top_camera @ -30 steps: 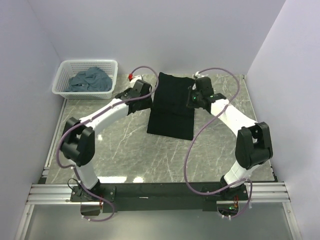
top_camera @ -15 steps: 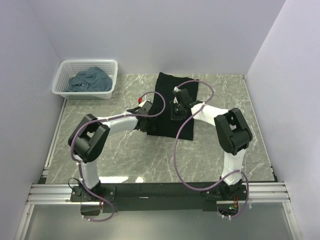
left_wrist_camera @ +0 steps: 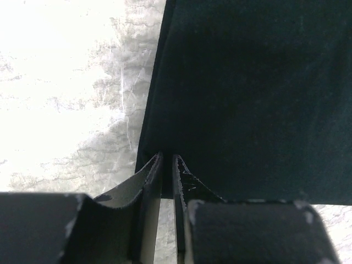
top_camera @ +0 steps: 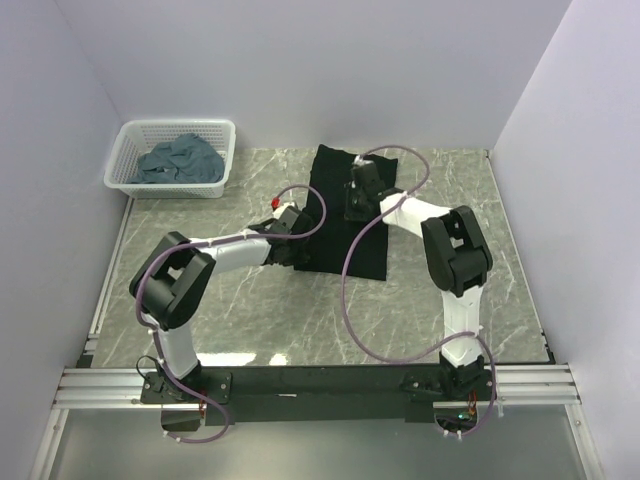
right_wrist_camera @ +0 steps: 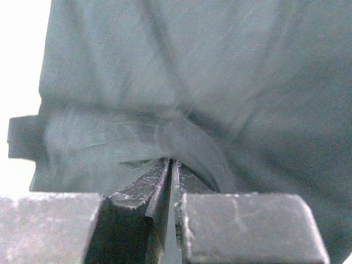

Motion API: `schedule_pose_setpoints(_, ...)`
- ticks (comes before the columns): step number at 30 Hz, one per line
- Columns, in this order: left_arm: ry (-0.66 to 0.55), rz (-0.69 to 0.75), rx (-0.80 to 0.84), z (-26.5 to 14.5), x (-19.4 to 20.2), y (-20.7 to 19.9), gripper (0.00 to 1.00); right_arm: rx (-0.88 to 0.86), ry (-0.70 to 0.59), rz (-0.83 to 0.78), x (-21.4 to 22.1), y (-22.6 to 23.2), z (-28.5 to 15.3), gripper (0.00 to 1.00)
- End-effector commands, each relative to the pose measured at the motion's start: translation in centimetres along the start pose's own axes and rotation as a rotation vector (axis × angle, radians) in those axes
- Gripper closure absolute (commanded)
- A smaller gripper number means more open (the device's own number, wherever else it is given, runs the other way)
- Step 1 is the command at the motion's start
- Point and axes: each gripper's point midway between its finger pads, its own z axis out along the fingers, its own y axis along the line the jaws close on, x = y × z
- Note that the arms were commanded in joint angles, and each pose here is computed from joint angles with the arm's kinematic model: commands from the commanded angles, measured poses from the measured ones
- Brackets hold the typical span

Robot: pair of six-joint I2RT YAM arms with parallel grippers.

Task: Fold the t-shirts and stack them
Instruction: Fold the tshirt

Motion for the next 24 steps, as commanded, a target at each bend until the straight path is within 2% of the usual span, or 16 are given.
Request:
schedule_pose_setpoints(1, 0.149, 0.05, -0.116, -0.4, 4.5, 3.9, 0.8, 0.109, -0.108, 0.033, -4.9, -3.6, 0.9, 0.87)
schedule_pose_setpoints(5, 0.214, 0.049, -0.126, -1.4, 6.6, 4.6, 0.8, 0.105, -0.154, 0.055, -9.4, -4.1, 0.2, 0.8)
schedule_pose_setpoints(11, 0.247, 0.055, -0.075, -3.4, 8.7, 4.0, 0.8, 0.038, -0.185, 0.082, -9.8, -2.9, -4.2, 0.74)
schedule_pose_setpoints(15, 0.251, 0.062, -0.054, -4.8, 9.4, 3.7, 0.79, -0.161, -0.141, 0.053, -7.2, 0.6, -6.8, 0.74)
schedule_pose_setpoints(17, 0.254, 0.055, -0.043, -5.1, 9.6, 3.6, 0.79, -0.308, -0.079, 0.014, -4.3, 4.1, -7.8, 0.74)
schedule_pose_setpoints(22, 0.258, 0.046, -0.051, -5.3, 10.0, 4.2, 0.79, -0.487, 0.034, -0.011, 1.9, 9.2, -7.9, 0.75)
schedule_pose_setpoints(24, 0.262, 0.043, -0.054, -5.4, 10.2, 4.4, 0.79, -0.549, 0.118, -0.001, 4.6, 11.1, -7.7, 0.75)
